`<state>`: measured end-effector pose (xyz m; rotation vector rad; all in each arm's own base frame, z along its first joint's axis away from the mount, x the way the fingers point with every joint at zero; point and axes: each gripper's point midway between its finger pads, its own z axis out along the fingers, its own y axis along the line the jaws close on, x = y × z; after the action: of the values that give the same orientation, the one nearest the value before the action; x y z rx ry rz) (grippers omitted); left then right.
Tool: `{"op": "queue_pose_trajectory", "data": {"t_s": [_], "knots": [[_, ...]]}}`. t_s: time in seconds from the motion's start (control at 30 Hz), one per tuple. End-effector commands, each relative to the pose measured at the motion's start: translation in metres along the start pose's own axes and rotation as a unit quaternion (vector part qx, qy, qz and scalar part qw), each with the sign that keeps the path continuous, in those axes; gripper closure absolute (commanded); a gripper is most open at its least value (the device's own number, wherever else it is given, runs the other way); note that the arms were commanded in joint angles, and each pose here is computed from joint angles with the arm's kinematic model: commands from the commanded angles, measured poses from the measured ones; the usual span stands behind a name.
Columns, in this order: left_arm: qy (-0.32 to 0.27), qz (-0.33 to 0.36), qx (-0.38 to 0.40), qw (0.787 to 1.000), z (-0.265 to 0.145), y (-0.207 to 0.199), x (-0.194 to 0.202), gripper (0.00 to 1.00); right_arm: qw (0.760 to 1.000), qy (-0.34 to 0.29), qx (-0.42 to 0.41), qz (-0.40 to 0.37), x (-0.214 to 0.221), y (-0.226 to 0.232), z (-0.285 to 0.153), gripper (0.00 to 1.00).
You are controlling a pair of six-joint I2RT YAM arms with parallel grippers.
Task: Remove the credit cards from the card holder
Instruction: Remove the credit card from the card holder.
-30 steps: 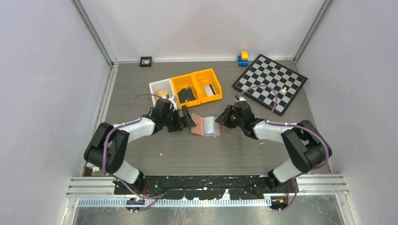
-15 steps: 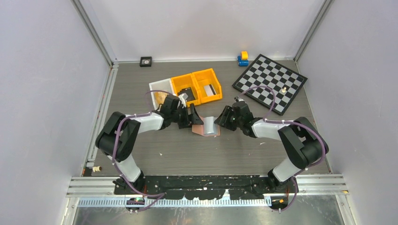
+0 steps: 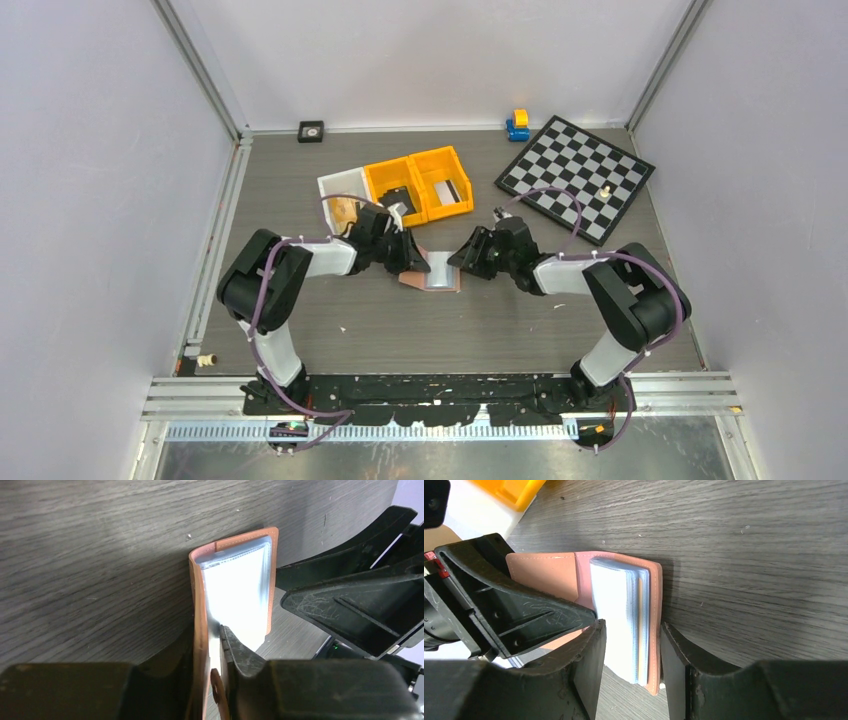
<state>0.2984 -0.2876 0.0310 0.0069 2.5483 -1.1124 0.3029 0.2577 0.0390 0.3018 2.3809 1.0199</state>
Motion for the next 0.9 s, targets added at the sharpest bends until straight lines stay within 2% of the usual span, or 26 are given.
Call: {"op": "queue_pose_trajectory", "data": {"t_s": [0.0, 0.07, 0.2, 0.27, 0.53, 0.67, 0.87], "knots": [[-0.006, 0.010, 0.014, 1.000, -0.002, -0.007, -0.001, 0.83, 0.997, -0.017, -0.078, -0.008, -0.010, 0.038, -0.009, 0.51], [-0.010, 0.007, 0.035, 0.999, -0.005, -0.013, -0.003, 0.89, 0.997, -0.023, -0.074, -0.009, -0.012, 0.038, -0.013, 0.45], [-0.036, -0.010, 0.087, 0.996, -0.022, -0.025, -0.015, 0.92, 0.997, -0.045, -0.062, -0.007, -0.021, 0.034, -0.023, 0.27], [-0.048, -0.015, 0.109, 0.993, -0.034, -0.032, -0.020, 0.92, 0.996, -0.058, -0.063, -0.003, -0.028, 0.032, -0.029, 0.24], [-0.089, -0.024, 0.201, 0.975, -0.084, -0.064, -0.039, 0.92, 0.992, -0.066, -0.104, -0.005, -0.032, 0.046, -0.040, 0.15], [-0.101, -0.024, 0.223, 0.969, -0.099, -0.073, -0.044, 0.92, 0.986, -0.060, -0.157, -0.009, -0.030, 0.063, -0.045, 0.14], [-0.119, -0.038, 0.278, 0.952, -0.119, -0.085, -0.051, 0.93, 0.984, -0.074, -0.164, -0.005, -0.033, 0.063, -0.050, 0.14]]}}
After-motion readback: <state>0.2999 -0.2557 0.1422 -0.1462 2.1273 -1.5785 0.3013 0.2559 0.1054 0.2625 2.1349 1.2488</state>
